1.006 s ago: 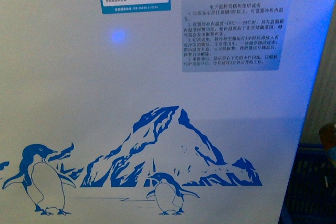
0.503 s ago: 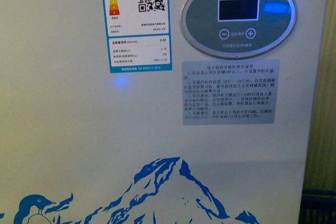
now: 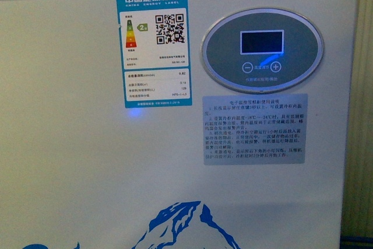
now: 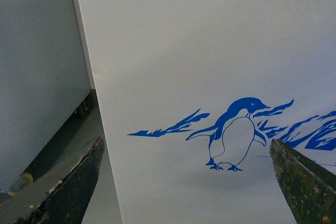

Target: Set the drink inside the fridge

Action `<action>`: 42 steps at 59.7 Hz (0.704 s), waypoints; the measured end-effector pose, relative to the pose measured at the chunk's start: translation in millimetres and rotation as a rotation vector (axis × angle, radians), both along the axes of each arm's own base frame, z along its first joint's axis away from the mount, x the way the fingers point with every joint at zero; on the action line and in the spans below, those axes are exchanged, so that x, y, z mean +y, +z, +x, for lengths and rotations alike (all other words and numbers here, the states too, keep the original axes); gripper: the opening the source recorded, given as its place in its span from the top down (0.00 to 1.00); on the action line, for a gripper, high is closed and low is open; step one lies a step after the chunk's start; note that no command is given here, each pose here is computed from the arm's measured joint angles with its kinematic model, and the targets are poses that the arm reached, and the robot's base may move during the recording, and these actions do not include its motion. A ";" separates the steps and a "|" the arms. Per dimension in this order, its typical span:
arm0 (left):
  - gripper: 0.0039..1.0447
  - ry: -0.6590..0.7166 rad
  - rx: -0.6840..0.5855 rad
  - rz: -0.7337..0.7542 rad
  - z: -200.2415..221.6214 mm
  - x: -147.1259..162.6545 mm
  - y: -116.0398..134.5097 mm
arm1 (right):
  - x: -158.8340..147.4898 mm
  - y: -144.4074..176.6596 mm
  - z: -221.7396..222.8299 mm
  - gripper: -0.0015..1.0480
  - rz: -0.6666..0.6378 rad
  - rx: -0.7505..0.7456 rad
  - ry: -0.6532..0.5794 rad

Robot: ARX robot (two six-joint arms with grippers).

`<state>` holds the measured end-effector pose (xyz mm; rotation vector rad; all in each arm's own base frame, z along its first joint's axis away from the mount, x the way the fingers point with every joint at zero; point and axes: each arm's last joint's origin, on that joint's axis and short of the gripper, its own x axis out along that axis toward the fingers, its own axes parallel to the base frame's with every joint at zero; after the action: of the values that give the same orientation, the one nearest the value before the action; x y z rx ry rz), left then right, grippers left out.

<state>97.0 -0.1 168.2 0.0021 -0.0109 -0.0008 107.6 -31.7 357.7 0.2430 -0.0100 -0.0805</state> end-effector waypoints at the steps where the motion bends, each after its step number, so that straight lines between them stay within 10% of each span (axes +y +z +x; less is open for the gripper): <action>1: 0.08 0.000 0.000 0.000 0.0 0.0 0.0 | 0.1 -0.6 -1.6 0.58 -0.001 -0.009 -0.011; 42: 0.08 0.000 0.000 0.000 0.0 0.0 0.0 | 4.1 -32.8 -3.4 0.58 0.053 0.009 0.070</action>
<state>97.0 -0.1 168.2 0.0021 -0.0105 -0.0008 104.1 -27.6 324.9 0.2954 0.0100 -0.0123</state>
